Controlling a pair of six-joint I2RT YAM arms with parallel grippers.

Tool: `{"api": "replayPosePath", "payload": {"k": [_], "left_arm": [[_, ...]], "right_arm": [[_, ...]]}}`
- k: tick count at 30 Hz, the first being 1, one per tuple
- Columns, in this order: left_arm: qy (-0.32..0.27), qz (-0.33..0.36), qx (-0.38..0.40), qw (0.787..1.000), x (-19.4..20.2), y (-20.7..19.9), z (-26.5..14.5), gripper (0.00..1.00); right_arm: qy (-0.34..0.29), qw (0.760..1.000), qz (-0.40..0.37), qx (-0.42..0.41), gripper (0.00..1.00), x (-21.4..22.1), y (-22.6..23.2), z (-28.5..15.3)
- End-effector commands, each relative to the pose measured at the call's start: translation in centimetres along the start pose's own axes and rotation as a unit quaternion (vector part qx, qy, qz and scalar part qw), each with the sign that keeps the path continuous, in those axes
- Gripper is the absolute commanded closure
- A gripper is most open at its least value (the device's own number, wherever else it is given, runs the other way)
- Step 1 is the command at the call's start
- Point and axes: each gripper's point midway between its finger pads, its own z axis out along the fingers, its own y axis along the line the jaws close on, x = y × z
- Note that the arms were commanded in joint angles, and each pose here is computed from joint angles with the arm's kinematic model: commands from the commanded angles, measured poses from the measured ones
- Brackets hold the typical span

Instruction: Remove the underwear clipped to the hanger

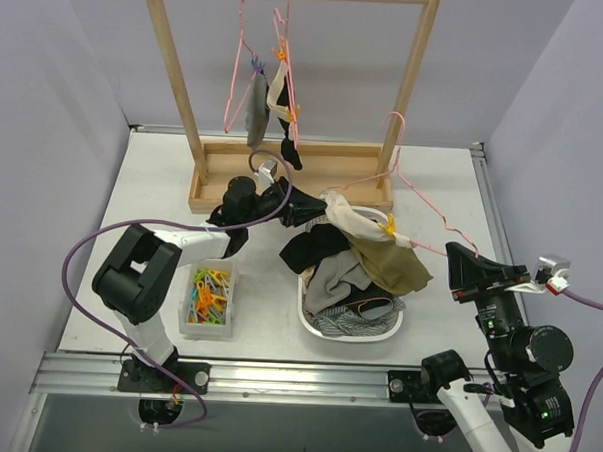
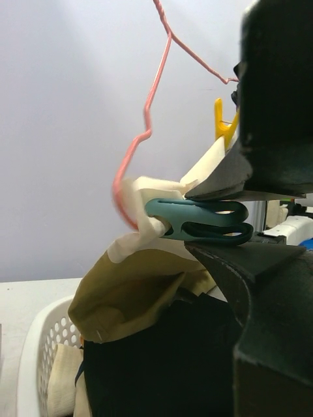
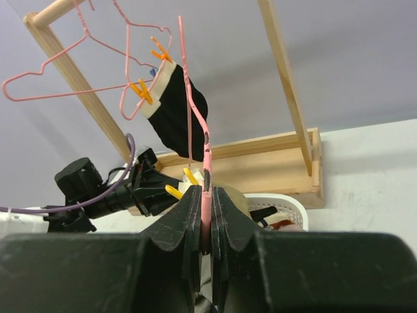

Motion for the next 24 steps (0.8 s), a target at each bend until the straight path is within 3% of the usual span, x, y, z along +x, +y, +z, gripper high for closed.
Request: {"api": "replayPosePath", "payload": {"k": [1, 6, 14, 15, 17, 21, 22, 24], "left_arm": [[-0.004, 0.038, 0.028, 0.999, -0.6, -2.6, -1.1, 0.97], [-0.007, 0.070, 0.019, 0.997, -1.0, -3.5, -2.0, 0.98], [0.051, 0.122, -0.046, 0.990, 2.4, -2.0, -4.6, 0.97], [0.057, 0.168, -0.047, 0.983, 2.9, -2.5, -5.2, 0.97], [0.081, 0.194, -0.094, 0.973, 3.8, -0.6, -6.3, 0.97], [0.087, 0.251, -0.176, 0.948, 4.3, 1.0, -9.6, 0.79], [0.060, 0.275, -0.211, 0.936, 3.2, 1.5, -10.2, 0.78], [0.065, 0.318, -0.226, 0.919, 3.1, 1.2, -11.2, 0.76]], "right_arm": [[-0.021, 0.999, -0.012, 0.037, 1.00, -1.4, -1.1, 0.0], [-0.019, 0.996, -0.017, 0.082, 1.00, -1.1, -2.9, 0.0], [-0.025, 0.997, -0.016, 0.077, 1.00, -1.4, -2.6, -0.3], [-0.023, 0.997, -0.018, 0.073, 1.00, -1.4, -2.5, -0.3], [-0.024, 0.997, -0.018, 0.071, 1.00, -1.5, -2.4, -0.3], [-0.028, 0.997, -0.015, 0.063, 1.00, -1.9, -2.0, -0.1], [-0.028, 0.998, -0.017, 0.062, 1.00, -2.0, -1.9, -0.1], [-0.029, 0.998, -0.018, 0.061, 1.00, -2.2, -1.8, -0.1]]}}
